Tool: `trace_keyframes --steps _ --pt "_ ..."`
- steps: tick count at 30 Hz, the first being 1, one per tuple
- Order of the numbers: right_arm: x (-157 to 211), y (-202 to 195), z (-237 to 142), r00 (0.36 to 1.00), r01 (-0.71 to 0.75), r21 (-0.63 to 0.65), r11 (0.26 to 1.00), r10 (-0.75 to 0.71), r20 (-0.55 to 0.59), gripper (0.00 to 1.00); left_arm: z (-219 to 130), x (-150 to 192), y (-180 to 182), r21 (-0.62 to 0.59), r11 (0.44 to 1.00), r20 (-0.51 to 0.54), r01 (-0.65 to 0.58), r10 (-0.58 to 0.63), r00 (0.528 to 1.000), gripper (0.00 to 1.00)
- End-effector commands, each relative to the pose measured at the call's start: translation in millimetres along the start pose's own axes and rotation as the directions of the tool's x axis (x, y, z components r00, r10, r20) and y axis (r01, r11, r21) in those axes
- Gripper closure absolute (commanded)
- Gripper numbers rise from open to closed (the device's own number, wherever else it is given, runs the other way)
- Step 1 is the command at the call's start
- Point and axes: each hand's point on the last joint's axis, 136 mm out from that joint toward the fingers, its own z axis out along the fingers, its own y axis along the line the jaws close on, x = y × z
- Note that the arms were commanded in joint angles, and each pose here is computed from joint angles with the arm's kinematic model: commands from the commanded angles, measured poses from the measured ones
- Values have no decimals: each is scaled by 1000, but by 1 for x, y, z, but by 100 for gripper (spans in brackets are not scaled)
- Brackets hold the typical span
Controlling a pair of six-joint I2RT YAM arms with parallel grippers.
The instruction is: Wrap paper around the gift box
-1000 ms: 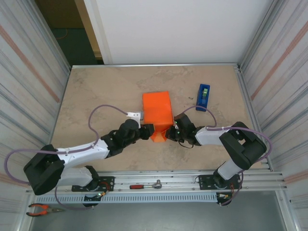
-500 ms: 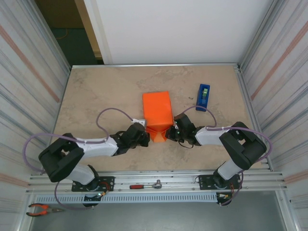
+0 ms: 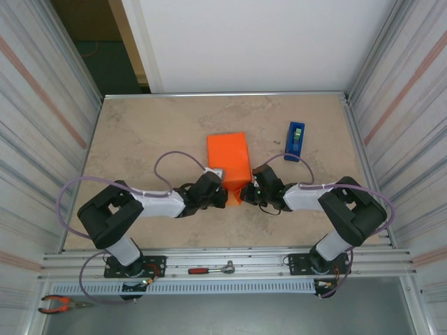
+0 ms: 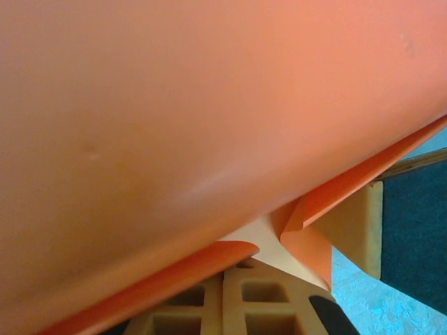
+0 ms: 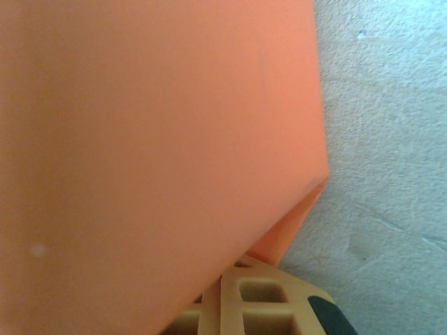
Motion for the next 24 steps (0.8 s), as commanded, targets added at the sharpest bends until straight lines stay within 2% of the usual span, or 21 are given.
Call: trace_keyframes --steps 1,9,13,17,24 --pt "19 -18 2 998 -17 71 997 22 -61 100 6 4 -4 2 1000 -43 -31 31 999 100" --pt "19 -15 0 998 -12 65 998 17 -64 100 18 16 0 -14 999 -105 -47 45 993 100" --pt "16 -10 -2 998 -2 57 998 5 -65 100 17 13 -1 -15 999 -103 -51 49 993 100" --pt "13 -4 -7 998 6 46 999 -3 -61 100 3 0 -10 9 999 -67 -53 54 996 100" --pt "6 9 -21 999 22 23 999 -21 -36 100 -41 -43 -25 95 995 36 -30 26 999 100"
